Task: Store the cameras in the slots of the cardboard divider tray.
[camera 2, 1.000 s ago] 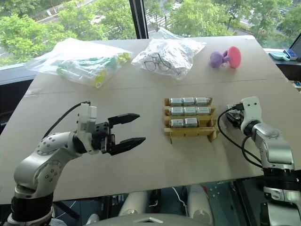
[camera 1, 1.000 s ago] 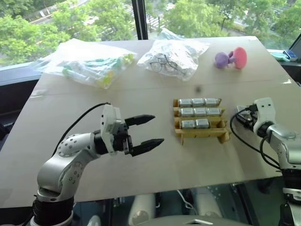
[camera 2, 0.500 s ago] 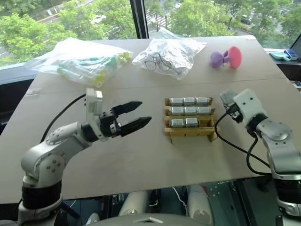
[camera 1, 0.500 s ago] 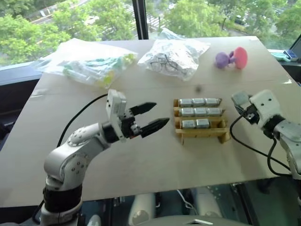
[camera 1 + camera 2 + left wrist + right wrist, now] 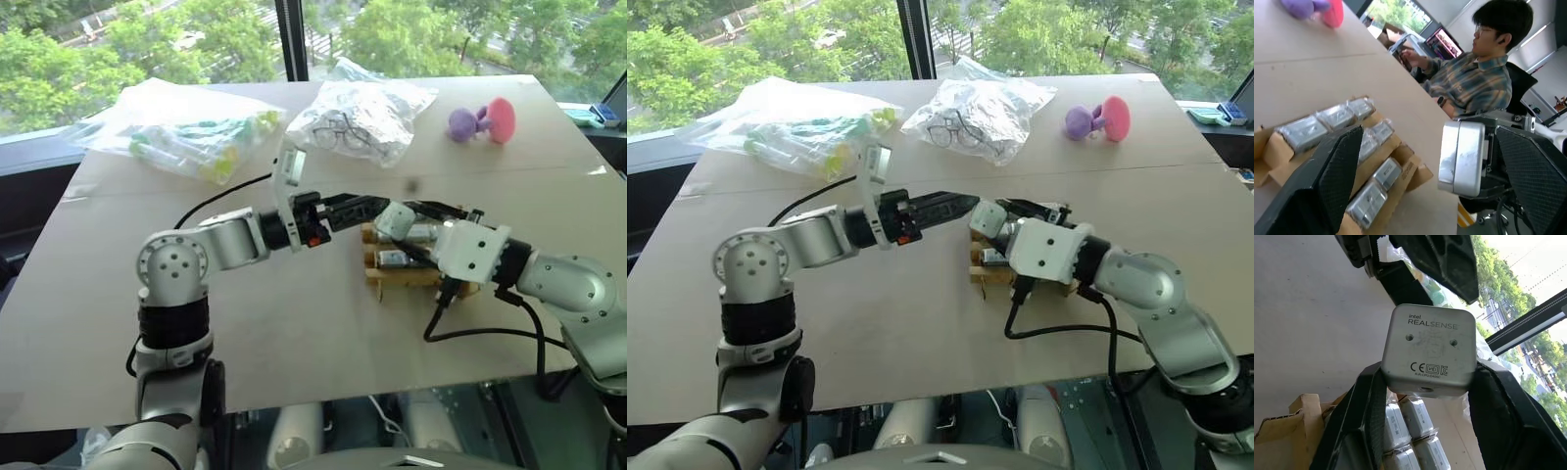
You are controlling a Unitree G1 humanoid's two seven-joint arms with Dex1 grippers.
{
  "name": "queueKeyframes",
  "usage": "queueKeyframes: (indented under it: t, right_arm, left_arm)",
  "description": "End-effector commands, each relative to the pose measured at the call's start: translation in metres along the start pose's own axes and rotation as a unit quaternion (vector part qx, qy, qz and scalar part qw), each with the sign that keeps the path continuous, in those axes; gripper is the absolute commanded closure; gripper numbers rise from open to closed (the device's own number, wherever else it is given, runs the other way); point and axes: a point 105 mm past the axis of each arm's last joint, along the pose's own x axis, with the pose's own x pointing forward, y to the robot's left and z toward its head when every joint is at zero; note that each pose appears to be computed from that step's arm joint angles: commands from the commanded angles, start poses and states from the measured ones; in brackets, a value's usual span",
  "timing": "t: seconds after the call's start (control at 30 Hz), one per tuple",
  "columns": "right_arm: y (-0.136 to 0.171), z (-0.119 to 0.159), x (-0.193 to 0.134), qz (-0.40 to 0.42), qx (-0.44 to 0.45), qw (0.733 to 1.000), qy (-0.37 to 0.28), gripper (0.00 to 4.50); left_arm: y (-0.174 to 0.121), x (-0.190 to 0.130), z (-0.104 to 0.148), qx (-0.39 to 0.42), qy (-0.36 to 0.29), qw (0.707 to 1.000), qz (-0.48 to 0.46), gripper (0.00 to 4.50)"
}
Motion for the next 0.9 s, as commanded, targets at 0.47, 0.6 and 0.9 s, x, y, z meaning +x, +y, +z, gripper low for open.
queueKeyframes:
  t: [0.47, 0.6, 0.9]
  right_arm:
    - [0.002, 0.022, 0.009, -0.005, -0.020, 0.999, -0.049, 2.67]
    - [0.005, 0.020, 0.008, 0.016, 0.005, 0.999, -0.049, 2.67]
    - [-0.009, 0.010, -0.003, -0.007, 0.057, 0.998, -0.033, 0.07]
  left_arm:
    - [-0.016, 0.000, -0.006, -0.007, 0.024, 0.999, -0.029, 1.72]
    - [-0.017, -0.001, -0.004, -0.005, 0.017, 0.999, -0.027, 3.60]
    - [-0.018, -0.001, 0.003, 0.017, -0.003, 1.000, -0.021, 3.76]
